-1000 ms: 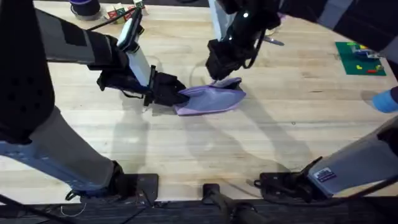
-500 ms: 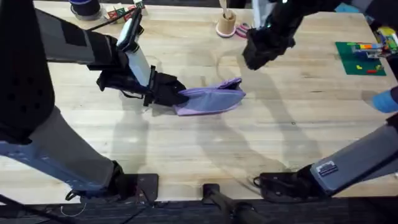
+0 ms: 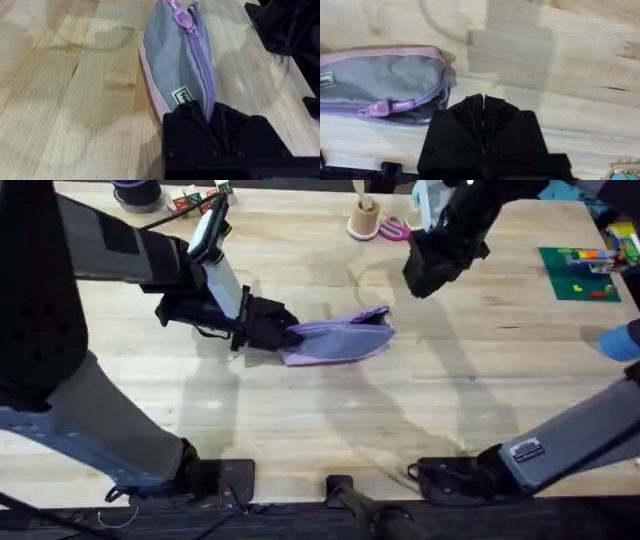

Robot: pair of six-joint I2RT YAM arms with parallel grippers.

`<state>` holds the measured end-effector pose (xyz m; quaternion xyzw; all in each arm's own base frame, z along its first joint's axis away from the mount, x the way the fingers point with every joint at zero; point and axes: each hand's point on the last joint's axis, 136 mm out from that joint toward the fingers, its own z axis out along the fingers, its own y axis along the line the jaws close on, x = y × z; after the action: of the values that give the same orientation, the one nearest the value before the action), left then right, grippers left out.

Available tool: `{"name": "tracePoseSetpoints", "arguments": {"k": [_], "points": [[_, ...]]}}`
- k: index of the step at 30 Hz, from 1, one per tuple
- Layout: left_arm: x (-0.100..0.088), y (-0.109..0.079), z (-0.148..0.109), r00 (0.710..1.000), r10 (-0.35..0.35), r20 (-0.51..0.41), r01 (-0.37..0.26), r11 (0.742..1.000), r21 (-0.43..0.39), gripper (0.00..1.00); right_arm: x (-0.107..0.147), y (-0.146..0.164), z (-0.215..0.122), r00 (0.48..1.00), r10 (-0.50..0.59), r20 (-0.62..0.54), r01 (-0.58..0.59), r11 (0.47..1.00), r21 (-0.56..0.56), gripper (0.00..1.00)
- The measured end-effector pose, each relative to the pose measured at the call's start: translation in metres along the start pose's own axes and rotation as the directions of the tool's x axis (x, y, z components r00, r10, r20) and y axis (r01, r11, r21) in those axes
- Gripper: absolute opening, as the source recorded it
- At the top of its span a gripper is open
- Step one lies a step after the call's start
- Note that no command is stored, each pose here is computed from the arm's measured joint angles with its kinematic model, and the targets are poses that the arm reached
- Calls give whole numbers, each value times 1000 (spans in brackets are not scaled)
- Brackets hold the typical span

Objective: Unzip the bag, pick up the pens from the table one at a time and place them inside, then zip the bag closed.

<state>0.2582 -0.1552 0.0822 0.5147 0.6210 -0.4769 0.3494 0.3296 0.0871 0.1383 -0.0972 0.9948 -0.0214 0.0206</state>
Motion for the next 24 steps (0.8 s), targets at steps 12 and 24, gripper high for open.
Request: {"name": "tracePoseSetpoints", "arguments": {"k": [12, 24], "points": [[0, 0, 0, 1000, 0, 0, 0, 1000, 0, 42, -7, 30, -103, 948, -52, 315, 68, 997, -41, 510], [0, 0, 0, 1000, 0, 0, 0, 1000, 0, 43, 11, 76, -136, 920, -81, 383, 162, 969, -184, 996]]}}
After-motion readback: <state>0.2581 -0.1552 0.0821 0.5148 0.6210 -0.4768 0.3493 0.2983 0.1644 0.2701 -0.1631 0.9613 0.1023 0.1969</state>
